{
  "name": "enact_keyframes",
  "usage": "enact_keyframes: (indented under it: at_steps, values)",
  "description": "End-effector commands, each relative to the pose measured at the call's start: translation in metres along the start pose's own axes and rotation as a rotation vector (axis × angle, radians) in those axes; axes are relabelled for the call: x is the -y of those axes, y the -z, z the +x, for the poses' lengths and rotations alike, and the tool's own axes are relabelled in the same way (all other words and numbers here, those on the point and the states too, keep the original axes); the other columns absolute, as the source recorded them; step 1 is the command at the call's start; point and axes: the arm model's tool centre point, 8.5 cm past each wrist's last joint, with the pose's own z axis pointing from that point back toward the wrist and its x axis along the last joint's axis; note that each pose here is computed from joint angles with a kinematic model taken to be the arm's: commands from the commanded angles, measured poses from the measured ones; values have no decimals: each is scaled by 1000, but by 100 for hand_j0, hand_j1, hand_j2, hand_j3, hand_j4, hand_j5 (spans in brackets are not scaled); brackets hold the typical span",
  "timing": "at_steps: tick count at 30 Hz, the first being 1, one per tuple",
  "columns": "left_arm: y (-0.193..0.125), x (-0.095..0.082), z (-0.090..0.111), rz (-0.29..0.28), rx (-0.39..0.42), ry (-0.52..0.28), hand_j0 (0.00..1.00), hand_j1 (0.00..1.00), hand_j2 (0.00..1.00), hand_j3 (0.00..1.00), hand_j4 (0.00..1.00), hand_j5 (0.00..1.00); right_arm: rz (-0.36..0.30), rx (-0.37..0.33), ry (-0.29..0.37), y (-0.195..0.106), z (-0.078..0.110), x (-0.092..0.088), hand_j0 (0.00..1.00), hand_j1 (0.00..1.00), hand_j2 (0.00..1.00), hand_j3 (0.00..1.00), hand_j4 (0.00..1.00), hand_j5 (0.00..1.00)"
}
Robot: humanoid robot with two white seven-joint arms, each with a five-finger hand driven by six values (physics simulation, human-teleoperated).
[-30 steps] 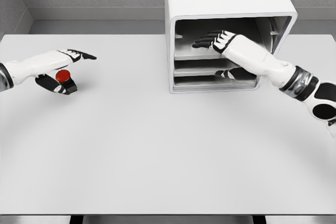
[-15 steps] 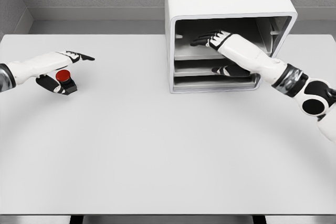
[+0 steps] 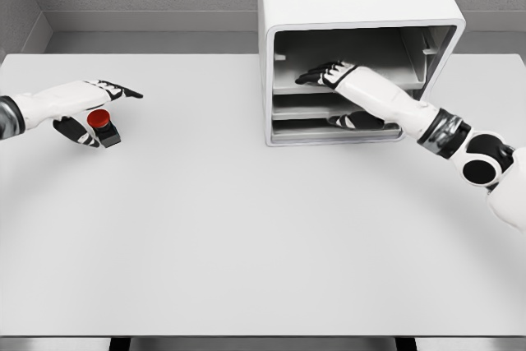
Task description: Slide open multi-storey tabletop storage cabinets and put open load switch and slide close multi-storey tabletop storage cabinets
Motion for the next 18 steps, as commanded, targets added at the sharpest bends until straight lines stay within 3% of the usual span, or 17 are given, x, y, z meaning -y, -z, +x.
enact_keyframes:
  at_steps: [1,7,9,18]
  values:
    - [0,2,-1,-3,-5,-6,91,91,91,91,91,91,1,2,5,0,1,-1,88,88,88,88,88,88]
    - [-2,3,-6,-16,-24,3,87,87,87,87,87,87,4,14,-4,-4,5,2,89,89,89,89,89,89]
    - [-3,4,-7,-18,-28,4,82,82,82,82,82,82,6,18,-11,-7,6,4,89,89,89,89,89,89]
    - [-5,6,-12,-38,-52,14,78,78,78,78,78,78,20,11,-13,-19,7,3,89,89,89,89,89,89]
